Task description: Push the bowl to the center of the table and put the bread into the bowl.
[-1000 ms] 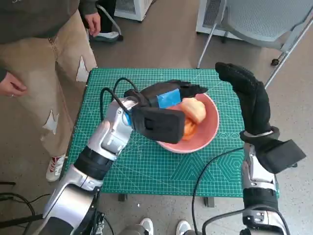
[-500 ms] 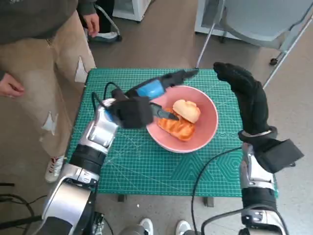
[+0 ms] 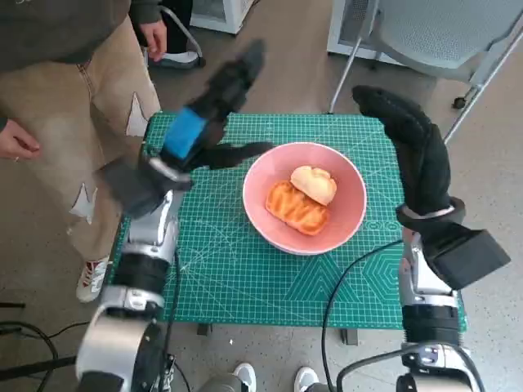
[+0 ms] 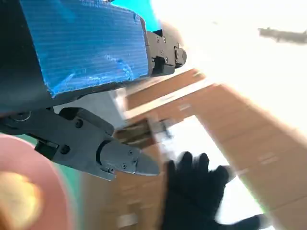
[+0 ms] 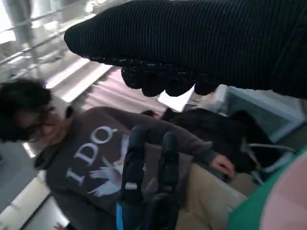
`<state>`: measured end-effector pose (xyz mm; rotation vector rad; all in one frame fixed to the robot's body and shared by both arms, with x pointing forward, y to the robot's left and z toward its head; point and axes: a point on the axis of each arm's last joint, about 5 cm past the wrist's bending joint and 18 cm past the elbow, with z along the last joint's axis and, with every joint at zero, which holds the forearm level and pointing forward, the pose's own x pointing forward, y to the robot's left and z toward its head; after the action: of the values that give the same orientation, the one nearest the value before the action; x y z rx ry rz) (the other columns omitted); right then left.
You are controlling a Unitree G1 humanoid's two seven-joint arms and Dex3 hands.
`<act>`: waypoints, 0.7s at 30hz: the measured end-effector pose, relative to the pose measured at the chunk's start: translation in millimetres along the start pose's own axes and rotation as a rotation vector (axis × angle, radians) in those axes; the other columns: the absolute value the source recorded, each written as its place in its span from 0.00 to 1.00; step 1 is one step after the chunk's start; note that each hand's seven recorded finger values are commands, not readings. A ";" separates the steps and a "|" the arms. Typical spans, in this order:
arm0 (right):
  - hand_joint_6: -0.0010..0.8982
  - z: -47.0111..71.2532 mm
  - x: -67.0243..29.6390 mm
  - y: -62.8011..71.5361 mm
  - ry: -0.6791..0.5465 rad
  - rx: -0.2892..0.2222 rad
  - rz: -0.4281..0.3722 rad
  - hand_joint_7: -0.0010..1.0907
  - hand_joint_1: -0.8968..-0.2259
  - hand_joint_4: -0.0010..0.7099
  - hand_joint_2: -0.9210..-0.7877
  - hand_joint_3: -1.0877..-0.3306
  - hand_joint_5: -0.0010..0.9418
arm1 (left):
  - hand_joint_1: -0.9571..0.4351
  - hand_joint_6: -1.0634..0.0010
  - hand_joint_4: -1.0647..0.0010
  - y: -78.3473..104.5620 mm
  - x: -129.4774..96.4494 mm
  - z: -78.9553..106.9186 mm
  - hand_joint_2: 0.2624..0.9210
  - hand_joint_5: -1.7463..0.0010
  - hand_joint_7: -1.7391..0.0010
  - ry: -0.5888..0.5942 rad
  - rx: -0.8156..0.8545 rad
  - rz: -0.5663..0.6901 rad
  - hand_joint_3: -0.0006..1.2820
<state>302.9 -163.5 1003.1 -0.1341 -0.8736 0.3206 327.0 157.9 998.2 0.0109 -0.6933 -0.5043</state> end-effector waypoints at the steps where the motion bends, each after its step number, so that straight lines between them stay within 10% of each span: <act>1: 0.00 0.7 2.2 1.5 -0.007 0.000 0.007 0.40 0.25 0.21 0.00 0.36 0.00 | 0.22 0.84 1.00 -1.1 -3.2 -0.9 1.00 1.00 0.98 -0.010 -0.017 0.006 0.15; 21: 0.01 0.6 23.3 8.2 -0.092 0.008 0.084 0.41 0.26 0.23 0.00 0.39 0.01 | 0.32 0.86 1.00 -5.7 -26.6 3.1 0.97 1.00 0.99 -0.093 -0.119 -0.010 0.07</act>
<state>314.5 -148.1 1018.5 -0.1497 -0.9589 0.4108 305.3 165.3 983.5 -0.1213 -0.7536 -0.5580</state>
